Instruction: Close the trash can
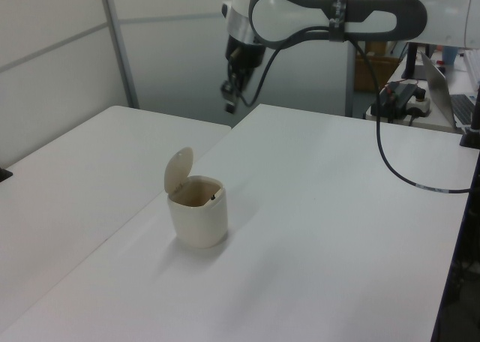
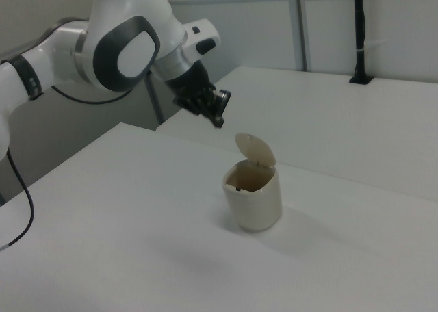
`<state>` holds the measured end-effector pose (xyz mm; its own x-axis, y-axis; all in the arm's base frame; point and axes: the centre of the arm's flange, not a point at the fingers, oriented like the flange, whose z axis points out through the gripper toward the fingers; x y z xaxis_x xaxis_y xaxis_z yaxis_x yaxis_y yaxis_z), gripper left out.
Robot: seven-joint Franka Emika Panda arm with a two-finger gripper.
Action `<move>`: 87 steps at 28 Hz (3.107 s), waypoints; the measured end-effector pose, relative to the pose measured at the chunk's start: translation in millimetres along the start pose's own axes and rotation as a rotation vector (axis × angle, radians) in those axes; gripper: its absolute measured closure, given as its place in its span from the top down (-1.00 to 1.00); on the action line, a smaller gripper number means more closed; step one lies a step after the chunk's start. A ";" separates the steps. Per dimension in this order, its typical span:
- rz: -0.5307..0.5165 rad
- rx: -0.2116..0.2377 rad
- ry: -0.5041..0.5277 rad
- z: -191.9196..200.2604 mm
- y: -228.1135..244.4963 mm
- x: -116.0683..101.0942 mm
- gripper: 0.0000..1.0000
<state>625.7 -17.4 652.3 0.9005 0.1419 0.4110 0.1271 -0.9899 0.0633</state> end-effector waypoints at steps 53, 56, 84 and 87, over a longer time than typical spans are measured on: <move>0.100 0.041 -0.129 232.5 -39.4 -4.4 -0.98; 0.107 0.040 -0.129 231.8 -39.3 -3.3 -0.98; 0.145 0.061 -0.372 73.8 -17.9 -26.9 -0.96; 0.148 0.060 -0.401 55.0 -15.2 -34.4 -0.91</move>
<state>615.7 -7.5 587.1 0.9997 -0.0029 0.0247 -0.0022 -0.9996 -0.0276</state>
